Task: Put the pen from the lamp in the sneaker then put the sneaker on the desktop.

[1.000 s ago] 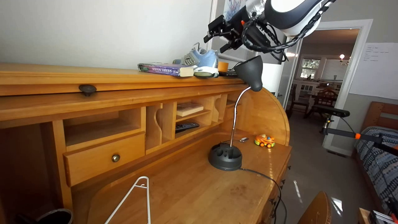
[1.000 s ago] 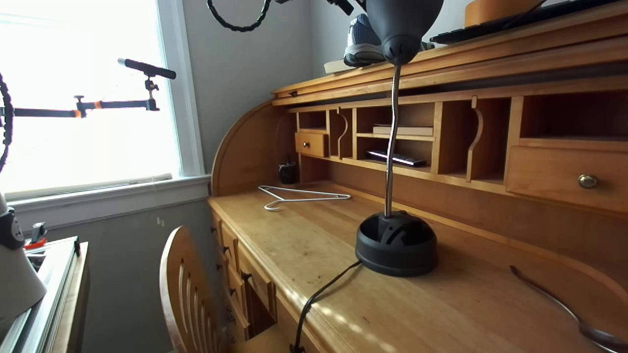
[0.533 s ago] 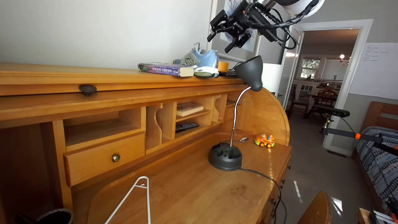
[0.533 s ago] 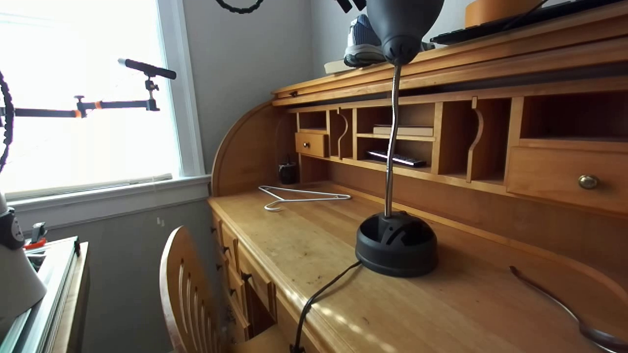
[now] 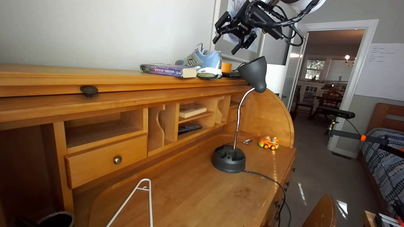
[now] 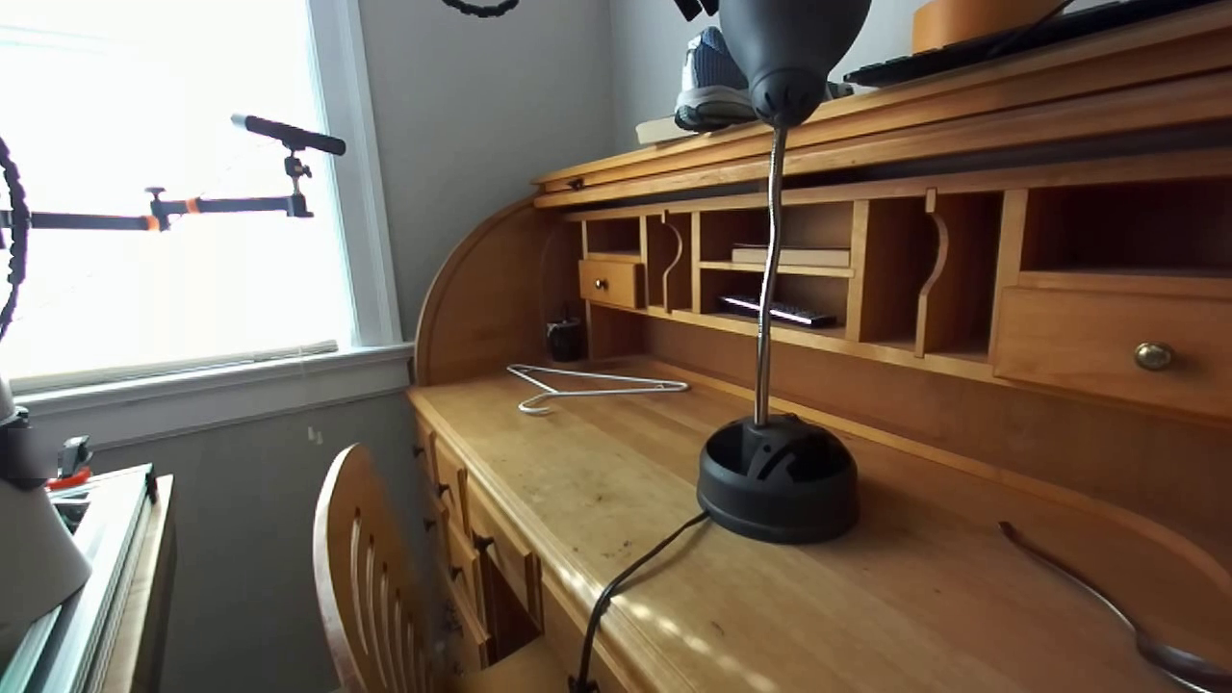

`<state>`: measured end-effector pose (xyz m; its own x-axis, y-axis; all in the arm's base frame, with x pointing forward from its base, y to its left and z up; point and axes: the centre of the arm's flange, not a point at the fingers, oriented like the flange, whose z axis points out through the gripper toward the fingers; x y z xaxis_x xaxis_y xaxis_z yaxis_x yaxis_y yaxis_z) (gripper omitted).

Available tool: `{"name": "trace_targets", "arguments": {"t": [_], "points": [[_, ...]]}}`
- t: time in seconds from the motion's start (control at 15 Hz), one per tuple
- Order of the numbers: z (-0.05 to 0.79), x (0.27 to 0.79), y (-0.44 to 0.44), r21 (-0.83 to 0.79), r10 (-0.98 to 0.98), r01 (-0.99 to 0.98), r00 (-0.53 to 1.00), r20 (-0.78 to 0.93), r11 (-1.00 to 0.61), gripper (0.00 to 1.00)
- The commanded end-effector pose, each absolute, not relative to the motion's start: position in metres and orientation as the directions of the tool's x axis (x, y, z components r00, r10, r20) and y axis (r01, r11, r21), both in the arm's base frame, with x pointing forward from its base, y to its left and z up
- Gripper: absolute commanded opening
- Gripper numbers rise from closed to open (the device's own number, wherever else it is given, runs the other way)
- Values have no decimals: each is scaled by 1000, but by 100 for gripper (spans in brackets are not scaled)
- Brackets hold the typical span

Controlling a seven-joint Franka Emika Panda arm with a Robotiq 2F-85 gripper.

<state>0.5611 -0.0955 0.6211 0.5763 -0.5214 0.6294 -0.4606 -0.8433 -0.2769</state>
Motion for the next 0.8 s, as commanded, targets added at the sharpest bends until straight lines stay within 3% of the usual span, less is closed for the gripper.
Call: {"name": "trace_targets", "arguments": {"t": [0.0, 0.33, 0.4, 0.47, 0.6, 0.73], "points": [[612, 577, -103, -269, -550, -502, 578, 603, -822, 100], [597, 594, -113, -274, -571, -523, 575, 586, -807, 100], [594, 598, -114, -272, -574, -528, 575, 583, -805, 95], [592, 601, -115, -271, -576, -530, 578, 578, -803, 74], [587, 607, -116, -270, -579, -533, 580, 573, -802, 70], [580, 613, -117, -268, -580, -535, 587, 564, -801, 54]]}}
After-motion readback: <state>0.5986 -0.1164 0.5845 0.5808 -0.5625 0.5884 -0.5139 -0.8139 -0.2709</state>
